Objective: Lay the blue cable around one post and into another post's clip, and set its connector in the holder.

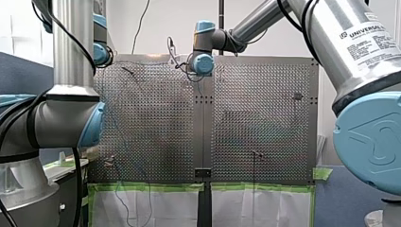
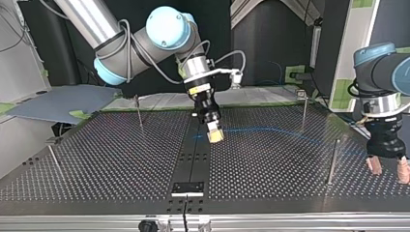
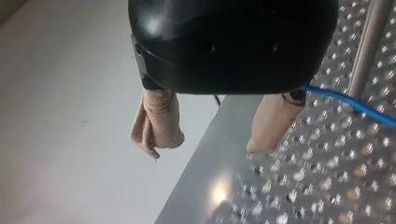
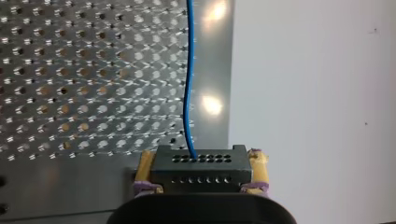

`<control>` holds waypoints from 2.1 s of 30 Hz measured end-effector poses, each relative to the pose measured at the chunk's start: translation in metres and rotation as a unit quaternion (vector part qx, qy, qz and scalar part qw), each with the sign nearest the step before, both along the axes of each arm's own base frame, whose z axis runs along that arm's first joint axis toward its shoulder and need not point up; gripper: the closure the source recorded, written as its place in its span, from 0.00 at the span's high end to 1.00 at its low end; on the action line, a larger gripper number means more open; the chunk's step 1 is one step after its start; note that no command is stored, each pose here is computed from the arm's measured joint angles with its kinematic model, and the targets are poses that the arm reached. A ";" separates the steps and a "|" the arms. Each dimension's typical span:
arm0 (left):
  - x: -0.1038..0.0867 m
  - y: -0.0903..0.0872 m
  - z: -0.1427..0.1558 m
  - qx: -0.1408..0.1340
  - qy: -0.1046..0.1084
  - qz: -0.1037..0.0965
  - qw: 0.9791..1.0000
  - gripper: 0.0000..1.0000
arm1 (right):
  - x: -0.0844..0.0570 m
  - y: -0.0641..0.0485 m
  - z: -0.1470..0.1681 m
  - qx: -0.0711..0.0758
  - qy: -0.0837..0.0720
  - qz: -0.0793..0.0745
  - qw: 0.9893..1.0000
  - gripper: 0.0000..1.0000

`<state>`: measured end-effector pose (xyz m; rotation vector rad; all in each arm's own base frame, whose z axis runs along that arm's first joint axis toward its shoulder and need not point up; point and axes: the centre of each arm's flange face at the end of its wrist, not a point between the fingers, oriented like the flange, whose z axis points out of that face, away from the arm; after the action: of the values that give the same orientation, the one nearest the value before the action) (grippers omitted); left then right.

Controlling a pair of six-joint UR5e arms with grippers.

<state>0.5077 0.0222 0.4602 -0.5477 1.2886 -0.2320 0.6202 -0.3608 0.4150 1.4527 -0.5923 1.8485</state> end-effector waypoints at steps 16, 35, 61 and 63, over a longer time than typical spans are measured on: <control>0.021 0.073 -0.031 -0.031 -0.006 0.016 0.999 1.00 | 0.007 -0.021 0.047 -0.017 -0.039 -0.005 0.999 0.00; 0.038 0.040 -0.056 -0.041 0.008 -0.040 0.998 1.00 | -0.011 -0.064 0.006 0.022 -0.011 -0.071 0.997 0.00; 0.046 0.001 -0.104 -0.061 0.060 -0.058 0.995 1.00 | -0.060 -0.097 -0.112 0.116 -0.044 -0.154 0.980 0.00; 0.046 -0.001 -0.104 -0.065 0.060 -0.059 0.994 1.00 | -0.062 -0.097 -0.131 0.123 -0.044 -0.163 0.978 0.00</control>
<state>0.5541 0.0216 0.3560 -0.6038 1.4306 -0.3892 0.5582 -0.4582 0.2841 1.3363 -1.0683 1.6267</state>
